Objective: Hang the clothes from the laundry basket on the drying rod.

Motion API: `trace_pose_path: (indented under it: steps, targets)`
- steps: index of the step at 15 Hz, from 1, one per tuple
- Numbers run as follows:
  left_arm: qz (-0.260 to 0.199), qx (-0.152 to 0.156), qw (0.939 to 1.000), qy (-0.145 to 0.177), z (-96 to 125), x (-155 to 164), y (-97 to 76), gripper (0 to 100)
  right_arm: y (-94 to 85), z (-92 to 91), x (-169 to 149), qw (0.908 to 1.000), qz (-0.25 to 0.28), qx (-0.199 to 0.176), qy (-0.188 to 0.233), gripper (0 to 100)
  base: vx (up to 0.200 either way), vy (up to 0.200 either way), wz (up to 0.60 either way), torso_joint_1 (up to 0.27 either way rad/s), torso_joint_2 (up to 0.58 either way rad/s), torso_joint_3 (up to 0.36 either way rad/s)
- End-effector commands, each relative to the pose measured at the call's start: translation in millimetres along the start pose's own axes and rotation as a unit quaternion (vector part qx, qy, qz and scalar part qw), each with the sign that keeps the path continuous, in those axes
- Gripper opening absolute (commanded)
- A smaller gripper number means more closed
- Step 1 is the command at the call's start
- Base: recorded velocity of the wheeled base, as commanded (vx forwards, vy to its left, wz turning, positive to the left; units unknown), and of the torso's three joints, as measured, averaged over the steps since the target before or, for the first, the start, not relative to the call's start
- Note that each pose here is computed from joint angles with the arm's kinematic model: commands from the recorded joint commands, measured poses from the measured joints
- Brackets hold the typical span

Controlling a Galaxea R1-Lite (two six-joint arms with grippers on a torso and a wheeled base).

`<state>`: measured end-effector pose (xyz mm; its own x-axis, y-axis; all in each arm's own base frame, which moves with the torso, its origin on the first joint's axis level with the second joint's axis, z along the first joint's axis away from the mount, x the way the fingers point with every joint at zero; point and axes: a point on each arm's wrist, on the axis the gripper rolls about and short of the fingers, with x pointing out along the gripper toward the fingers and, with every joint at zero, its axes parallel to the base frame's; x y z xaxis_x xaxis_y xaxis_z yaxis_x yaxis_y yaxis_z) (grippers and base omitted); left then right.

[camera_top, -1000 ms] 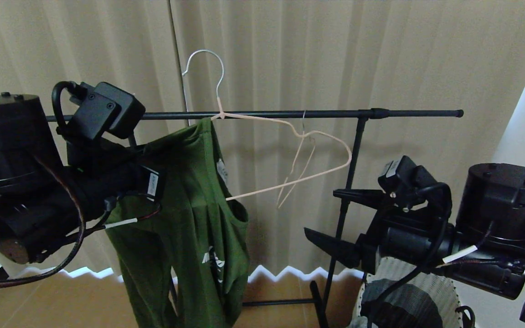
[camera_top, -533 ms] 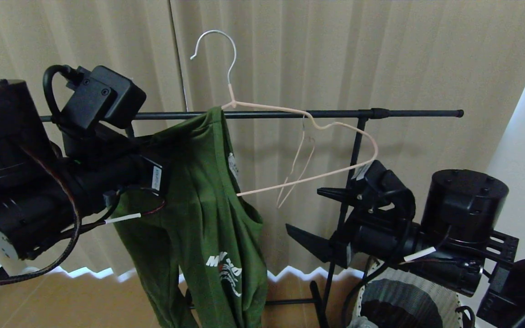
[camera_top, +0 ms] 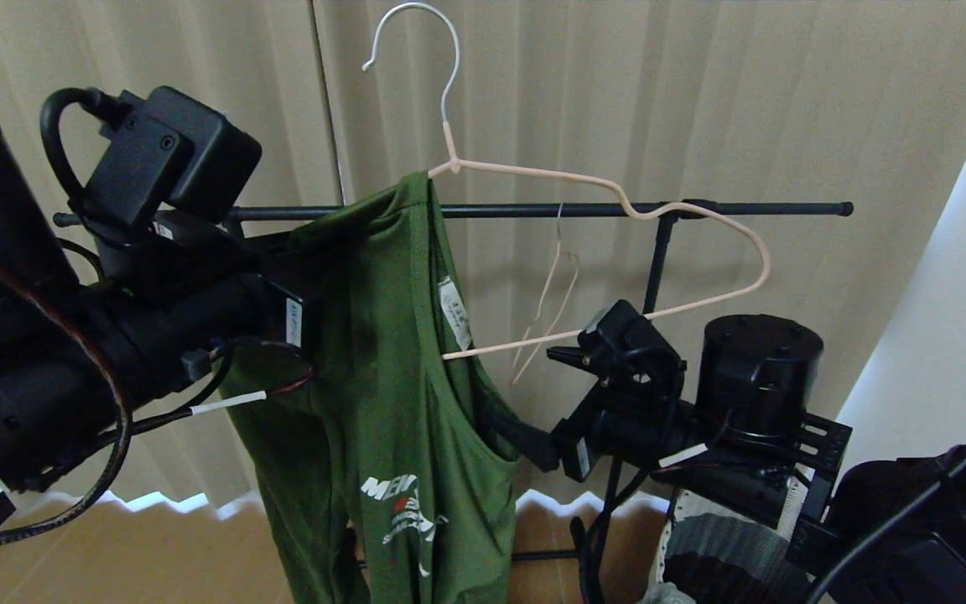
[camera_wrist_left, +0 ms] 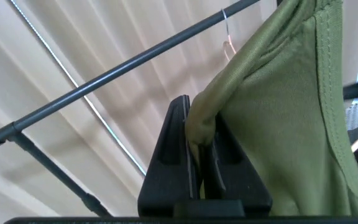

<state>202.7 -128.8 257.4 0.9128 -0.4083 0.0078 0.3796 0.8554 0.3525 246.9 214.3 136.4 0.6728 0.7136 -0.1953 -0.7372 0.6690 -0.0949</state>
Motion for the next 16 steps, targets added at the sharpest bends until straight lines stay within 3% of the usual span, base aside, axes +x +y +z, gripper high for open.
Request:
trace_pose_path:
  steps: [1, 6, 10, 12, 16]
  targets:
    - [0.0, -0.002, 1.0, -0.002, 1, 0, -0.1, 0, 6.6, -4.7, 3, 0.9999, 0.009, -0.001, 0.009, 100, 0.0, 0.0, 0.0, 0.0, 0.0, 0.0]
    - [0.022, 0.001, 0.9997, -0.004, -1, -2, 8.7, 0, -0.8, -15.6, -10, 0.9989, -0.034, 0.003, 0.034, 100, 0.0, 0.0, 0.0, 0.0, 0.0, 0.0]
    - [0.046, 0.012, 0.9987, 0.017, -13, -11, 19.8, 0, -30.9, -19.5, -43, 0.9949, -0.09, 0.013, 0.044, 100, 0.0, 0.0, 0.0, 0.0, 0.0, 0.0]
    - [0.048, 0.039, 0.9972, 0.042, -28, -19, 21.2, 0, -48.4, -17.6, -51, 0.9914, -0.123, 0.019, 0.041, 100, 0.0, 0.0, 0.0, 0.0, 0.0, 0.0]
    - [0.044, 0.053, 0.995, 0.072, -46, -30, 18.6, 0, -73.5, -13.7, -58, 0.9852, -0.167, 0.025, 0.03, 100, 0.0, 0.0, 0.0, 0.0, 0.0, 0.0]
